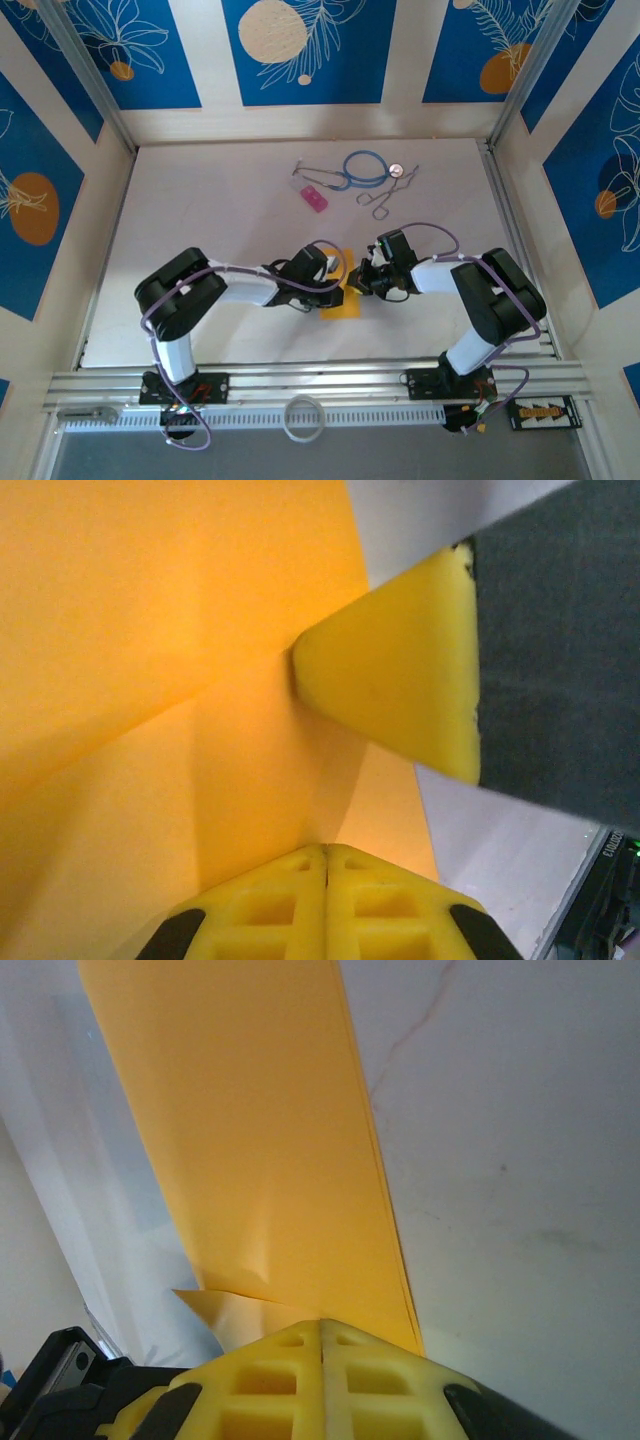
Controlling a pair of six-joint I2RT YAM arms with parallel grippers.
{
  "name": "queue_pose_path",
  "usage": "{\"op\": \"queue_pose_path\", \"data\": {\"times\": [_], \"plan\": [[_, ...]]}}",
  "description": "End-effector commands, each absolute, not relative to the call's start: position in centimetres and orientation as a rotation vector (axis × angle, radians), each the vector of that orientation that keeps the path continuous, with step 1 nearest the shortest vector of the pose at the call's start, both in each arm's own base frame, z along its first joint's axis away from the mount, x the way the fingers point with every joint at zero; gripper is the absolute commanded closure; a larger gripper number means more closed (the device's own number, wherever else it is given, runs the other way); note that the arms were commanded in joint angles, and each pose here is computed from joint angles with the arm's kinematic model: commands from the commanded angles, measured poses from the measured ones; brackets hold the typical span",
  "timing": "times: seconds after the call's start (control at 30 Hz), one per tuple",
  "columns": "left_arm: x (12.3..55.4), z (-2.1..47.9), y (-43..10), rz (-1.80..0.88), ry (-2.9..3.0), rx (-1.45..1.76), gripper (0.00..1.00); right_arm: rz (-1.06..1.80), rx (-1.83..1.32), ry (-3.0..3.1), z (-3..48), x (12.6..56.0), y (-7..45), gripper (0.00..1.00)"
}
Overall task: Fold a paper plane with a square sheet of paper (pick it up from the middle)
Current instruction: Fold the triangle a second time at the center of the table.
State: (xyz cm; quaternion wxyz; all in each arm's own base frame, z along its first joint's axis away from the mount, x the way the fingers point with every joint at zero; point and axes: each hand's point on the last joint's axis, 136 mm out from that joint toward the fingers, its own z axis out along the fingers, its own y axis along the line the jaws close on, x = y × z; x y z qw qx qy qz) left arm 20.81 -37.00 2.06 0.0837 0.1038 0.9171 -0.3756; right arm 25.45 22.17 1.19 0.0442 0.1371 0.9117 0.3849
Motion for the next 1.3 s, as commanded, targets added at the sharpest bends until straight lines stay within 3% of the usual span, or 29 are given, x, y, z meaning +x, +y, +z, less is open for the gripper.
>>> {"op": "queue_pose_path", "data": {"times": [0.0, 0.67, 1.0, 1.27], "plan": [[18.0, -0.5, -34.2, -1.028, 2.884, 0.270, 0.95, 0.965, 0.553, 2.923, -2.6, 23.2, 19.5, 1.00], [14.7, -0.1, -29.6, -0.936, 2.929, 0.353, 0.96, 0.965, 0.540, 2.911, -1.8, 23.6, 19.6, 1.00], [17.7, 5.4, -32.0, -0.985, 2.769, 0.514, 0.98, 0.978, 0.529, 2.903, -1.3, 23.8, 19.9, 1.00], [21.2, 3.8, -34.3, -0.951, 2.790, 0.458, 0.99, 1.006, 0.514, 2.902, -1.1, 23.9, 20.3, 1.00]]}}
